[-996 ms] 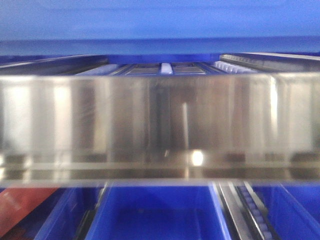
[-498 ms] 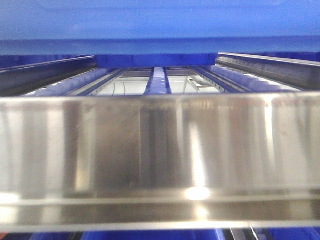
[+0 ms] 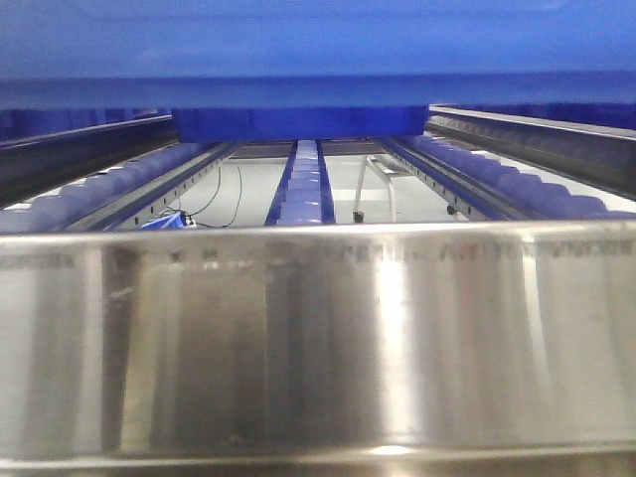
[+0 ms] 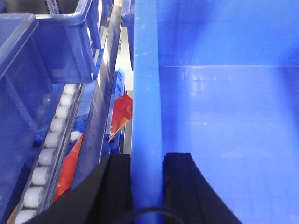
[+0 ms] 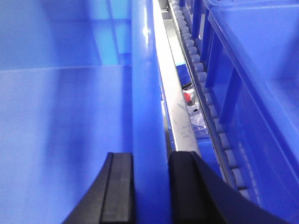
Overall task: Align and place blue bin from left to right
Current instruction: 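Drive up to the rack, bringing the held bin over its rollers, then lower the held blue bin onto the rack rollers with both grippers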
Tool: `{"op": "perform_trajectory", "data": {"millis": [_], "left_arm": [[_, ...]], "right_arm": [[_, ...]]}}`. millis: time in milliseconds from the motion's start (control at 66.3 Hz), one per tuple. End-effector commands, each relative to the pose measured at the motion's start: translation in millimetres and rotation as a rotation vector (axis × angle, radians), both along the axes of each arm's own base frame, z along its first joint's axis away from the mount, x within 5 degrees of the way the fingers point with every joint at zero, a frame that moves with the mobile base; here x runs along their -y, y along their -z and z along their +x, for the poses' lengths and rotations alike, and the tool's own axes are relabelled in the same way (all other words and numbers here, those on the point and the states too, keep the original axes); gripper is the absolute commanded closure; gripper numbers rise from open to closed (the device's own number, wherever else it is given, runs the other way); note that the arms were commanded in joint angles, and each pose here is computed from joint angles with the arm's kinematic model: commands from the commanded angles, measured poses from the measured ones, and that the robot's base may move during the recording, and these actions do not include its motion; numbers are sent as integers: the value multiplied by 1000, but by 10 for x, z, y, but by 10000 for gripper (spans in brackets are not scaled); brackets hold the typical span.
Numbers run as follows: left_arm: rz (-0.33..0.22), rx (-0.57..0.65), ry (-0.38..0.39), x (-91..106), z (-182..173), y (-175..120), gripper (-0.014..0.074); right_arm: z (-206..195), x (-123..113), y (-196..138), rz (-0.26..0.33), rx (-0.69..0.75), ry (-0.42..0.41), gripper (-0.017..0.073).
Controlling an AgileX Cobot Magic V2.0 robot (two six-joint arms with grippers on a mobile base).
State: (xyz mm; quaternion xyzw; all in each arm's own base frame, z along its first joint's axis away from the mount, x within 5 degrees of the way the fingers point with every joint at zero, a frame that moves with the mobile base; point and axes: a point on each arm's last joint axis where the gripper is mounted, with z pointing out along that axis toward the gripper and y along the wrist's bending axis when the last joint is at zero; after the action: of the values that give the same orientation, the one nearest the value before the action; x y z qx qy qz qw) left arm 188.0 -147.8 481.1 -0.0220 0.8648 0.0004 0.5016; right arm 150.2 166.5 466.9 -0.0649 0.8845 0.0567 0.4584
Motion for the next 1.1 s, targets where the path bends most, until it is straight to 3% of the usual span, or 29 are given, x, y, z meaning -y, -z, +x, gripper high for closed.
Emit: {"op": "perform_trajectory", "data": {"millis": [0,1087], "left_arm": [[-69,41,91,119,-14,-55,704],[-70,26,96,123,-7,-41,704]], "right_arm": [[-4,-259,-151,169,138,-197,643],[32,-323,-92,172,104,-199,643]]}}
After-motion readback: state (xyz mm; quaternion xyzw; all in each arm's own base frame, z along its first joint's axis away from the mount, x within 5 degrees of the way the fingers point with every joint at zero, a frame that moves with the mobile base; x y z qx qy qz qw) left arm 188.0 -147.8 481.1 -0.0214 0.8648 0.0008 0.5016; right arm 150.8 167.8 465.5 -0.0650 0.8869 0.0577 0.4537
